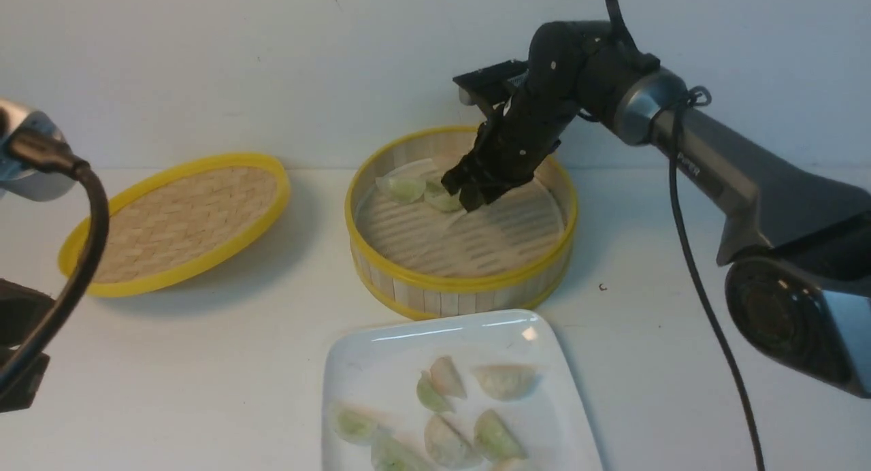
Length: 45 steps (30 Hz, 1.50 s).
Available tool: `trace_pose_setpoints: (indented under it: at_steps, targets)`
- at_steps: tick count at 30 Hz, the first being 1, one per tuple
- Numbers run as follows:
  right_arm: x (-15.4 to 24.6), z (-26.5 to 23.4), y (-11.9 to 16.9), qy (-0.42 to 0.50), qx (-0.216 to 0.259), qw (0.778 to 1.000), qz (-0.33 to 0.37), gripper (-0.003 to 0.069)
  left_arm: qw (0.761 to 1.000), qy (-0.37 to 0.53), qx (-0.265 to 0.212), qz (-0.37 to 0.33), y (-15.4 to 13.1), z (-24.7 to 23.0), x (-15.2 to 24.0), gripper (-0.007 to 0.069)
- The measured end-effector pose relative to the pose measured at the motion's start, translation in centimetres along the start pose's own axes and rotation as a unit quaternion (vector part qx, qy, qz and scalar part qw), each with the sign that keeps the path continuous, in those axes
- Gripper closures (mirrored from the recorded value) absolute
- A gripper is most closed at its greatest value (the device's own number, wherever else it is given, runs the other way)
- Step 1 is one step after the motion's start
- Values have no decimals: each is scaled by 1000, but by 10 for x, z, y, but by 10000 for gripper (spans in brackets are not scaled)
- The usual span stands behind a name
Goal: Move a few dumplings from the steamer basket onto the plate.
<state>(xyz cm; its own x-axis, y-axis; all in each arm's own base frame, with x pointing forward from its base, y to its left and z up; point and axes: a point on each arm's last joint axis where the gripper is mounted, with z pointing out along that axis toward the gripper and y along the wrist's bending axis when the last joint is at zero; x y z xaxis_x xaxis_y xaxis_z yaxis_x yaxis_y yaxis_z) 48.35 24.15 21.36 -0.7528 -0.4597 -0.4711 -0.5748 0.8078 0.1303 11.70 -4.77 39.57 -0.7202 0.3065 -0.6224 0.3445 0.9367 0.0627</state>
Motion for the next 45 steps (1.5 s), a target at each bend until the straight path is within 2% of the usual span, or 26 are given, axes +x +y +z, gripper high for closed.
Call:
trace_pose_setpoints:
  at_steps: [6,11,13,14,17,23,25,30,32,33,36,38,40,42,45]
  targets:
    - [-7,-90,19,-49,4,999,21,496,1000,0,-1,0,0,0,0,631]
    - [52,-138,61,18,-24,999,-14,496,1000,0,-1,0,0,0,0,631]
    - [64,-139,70,33,-35,999,-21,496,1000,0,-1,0,0,0,0,631]
    - [91,-138,90,70,-60,995,-32,496,1000,-1,0,0,0,0,0,631]
    - [126,-119,111,115,-83,989,-36,496,1000,-15,1,0,0,0,-3,631]
    - [147,-68,115,134,-79,987,-25,482,999,-33,6,-1,-1,0,-6,631]
    - [147,-53,115,135,-82,987,-14,438,999,-33,7,-1,-1,0,-6,631]
    - [138,-47,116,148,-88,985,-16,263,999,-33,6,-1,-1,0,-6,631]
    - [129,-60,118,144,-86,986,-20,247,999,-33,6,-1,-1,0,-6,631]
    - [126,-68,118,141,-85,986,-20,259,999,-33,6,-1,-1,0,-6,631]
    - [118,-112,122,102,-79,991,-37,373,999,-33,7,-1,-1,0,-6,631]
    - [118,-156,123,68,-61,994,-57,525,999,-34,7,-1,-1,0,-6,631]
    - [122,-196,124,29,-41,997,-58,608,999,-35,7,-1,-1,0,-6,631]
    - [131,-248,124,-31,-21,998,-53,652,999,-38,7,-1,-1,0,-7,631]
    - [160,-320,125,-148,-3,988,-40,669,999,-46,8,-1,-1,0,-8,631]
